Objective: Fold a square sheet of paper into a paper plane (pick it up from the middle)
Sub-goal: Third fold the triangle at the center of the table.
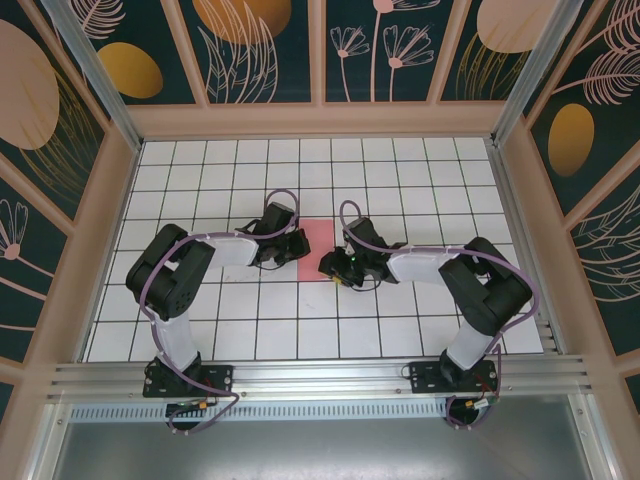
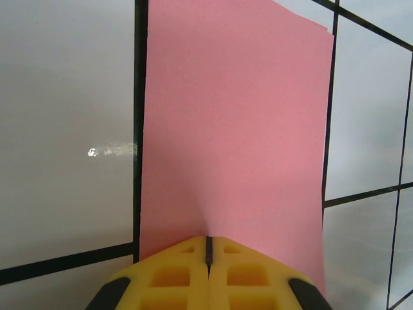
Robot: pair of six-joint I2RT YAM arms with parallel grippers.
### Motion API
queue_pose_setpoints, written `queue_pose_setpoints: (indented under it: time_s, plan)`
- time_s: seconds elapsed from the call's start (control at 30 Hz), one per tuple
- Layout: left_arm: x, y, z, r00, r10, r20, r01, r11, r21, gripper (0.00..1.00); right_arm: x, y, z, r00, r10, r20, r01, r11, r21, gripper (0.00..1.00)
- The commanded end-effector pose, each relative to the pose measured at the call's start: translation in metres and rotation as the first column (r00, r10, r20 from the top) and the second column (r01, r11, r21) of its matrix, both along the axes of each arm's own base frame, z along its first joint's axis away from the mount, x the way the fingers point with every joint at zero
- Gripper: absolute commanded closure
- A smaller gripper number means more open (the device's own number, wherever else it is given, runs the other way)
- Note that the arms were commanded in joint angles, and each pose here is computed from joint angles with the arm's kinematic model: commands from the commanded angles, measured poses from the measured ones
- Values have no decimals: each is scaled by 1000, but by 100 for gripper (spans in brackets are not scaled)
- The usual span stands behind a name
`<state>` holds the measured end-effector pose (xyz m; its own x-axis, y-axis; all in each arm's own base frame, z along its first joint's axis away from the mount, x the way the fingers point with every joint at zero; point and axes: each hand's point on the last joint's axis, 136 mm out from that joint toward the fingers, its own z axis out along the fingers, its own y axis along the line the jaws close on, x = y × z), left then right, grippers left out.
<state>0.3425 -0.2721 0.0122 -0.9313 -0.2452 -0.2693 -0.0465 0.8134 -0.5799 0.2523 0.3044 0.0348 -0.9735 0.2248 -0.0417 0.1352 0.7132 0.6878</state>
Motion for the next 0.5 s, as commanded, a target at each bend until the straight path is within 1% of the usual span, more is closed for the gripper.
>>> queue_pose_setpoints:
  time_s: [0.0,0.1,0.2,0.3,0.4,0.47]
  plan:
    - [-34,29,-51,987,39,-156,-18,991,132,98,3,2,13,999,-34,30,33,999,42,65]
    - [-34,28,-50,987,36,-154,-16,992,129,98,4,-1,13,998,-59,19,58,997,42,71]
    - [-33,28,-48,988,38,-151,-19,992,127,98,3,-4,12,997,-78,5,78,996,38,82]
    - [-31,27,-43,990,32,-138,-15,993,118,98,3,-8,11,996,-89,-6,89,996,16,94]
    - [-24,15,-20,996,-1,-84,6,998,60,98,1,-12,8,995,-95,-32,94,995,-15,100]
    - [-15,6,7,1000,-23,-17,23,1000,4,96,-3,-17,6,995,-84,-52,81,996,-46,100]
